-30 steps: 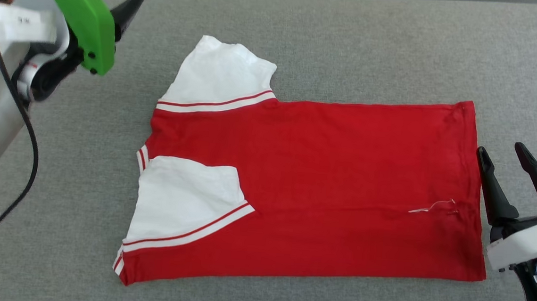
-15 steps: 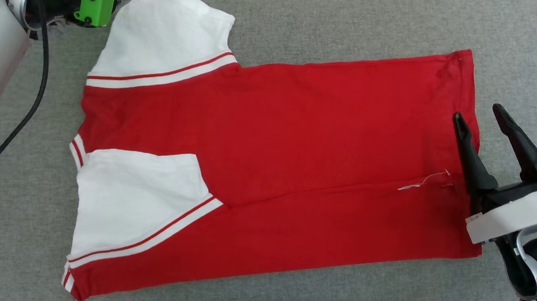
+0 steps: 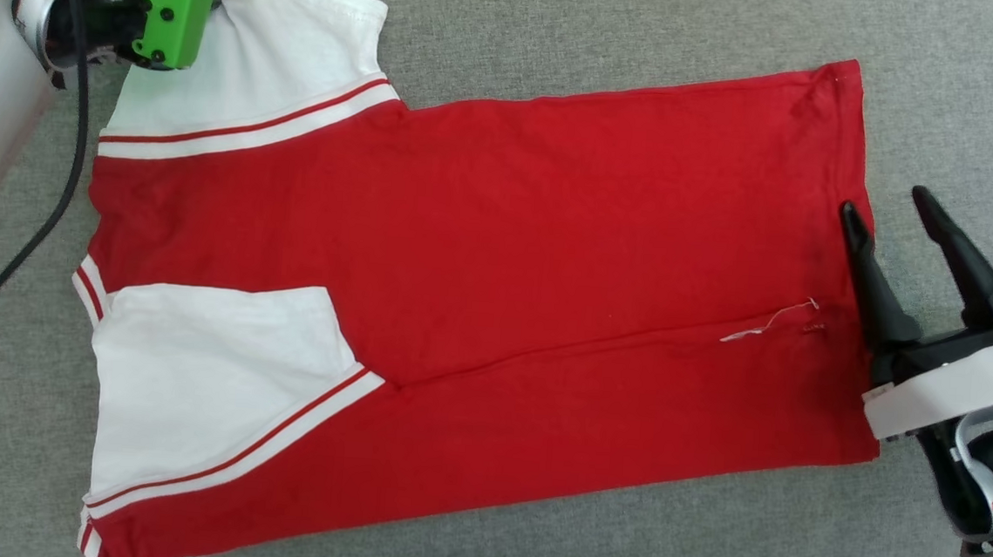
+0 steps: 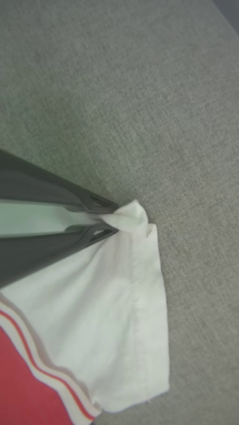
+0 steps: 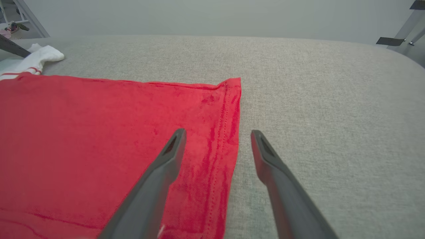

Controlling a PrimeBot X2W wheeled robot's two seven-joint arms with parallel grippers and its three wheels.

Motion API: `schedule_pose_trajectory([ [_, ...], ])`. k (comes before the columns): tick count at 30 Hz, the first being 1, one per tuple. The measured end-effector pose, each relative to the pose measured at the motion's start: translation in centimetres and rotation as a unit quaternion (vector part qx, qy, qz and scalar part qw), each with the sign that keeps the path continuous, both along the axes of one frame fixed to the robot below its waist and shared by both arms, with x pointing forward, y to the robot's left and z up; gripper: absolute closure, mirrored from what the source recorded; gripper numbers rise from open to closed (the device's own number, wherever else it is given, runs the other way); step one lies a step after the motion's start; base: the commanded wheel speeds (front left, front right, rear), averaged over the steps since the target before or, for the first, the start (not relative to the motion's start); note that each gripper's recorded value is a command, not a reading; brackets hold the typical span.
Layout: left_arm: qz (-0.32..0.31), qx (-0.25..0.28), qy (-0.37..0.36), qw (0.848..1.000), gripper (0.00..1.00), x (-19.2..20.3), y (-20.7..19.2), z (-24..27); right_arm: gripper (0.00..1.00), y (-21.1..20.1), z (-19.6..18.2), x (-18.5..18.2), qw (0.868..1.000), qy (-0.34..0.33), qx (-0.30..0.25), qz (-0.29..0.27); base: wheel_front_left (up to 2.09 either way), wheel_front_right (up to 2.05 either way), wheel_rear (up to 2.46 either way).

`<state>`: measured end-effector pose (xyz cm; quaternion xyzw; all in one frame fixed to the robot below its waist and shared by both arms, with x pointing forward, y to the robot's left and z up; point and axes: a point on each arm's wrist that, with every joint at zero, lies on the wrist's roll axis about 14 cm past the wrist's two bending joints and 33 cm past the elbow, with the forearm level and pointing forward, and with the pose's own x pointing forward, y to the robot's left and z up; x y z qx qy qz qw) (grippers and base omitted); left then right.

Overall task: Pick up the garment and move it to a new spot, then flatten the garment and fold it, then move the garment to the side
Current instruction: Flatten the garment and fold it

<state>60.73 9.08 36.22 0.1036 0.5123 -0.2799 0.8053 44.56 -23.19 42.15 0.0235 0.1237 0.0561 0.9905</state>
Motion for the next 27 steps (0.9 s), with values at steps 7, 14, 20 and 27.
schedule_pose_trajectory([
  [7, -0.034, -0.013, -0.056, 0.998, 1.0, -1.6, -0.9, 2.0, 0.0, -1.5, 4.2, 2.2, 0.998, -0.042, -0.042, 0.012, 0.0, 0.0, 0.0],
  [14, -0.068, -0.045, -0.139, 0.987, 1.0, -3.0, -1.8, 7.0, 0.0, -1.8, 6.3, 4.0, 0.995, 0.031, -0.076, 0.057, 0.0, 0.0, 0.0],
  [20, -0.077, -0.064, -0.178, 0.979, 1.0, -4.9, -1.4, 9.6, 0.0, -1.5, 5.8, 5.3, 0.981, 0.144, -0.091, 0.091, 0.0, 0.0, 0.0],
  [27, -0.078, -0.069, -0.207, 0.973, 1.0, -6.0, -0.3, 11.4, 0.0, -1.1, 3.0, 5.9, 0.942, 0.294, -0.117, 0.113, 0.0, 0.0, 0.0],
])
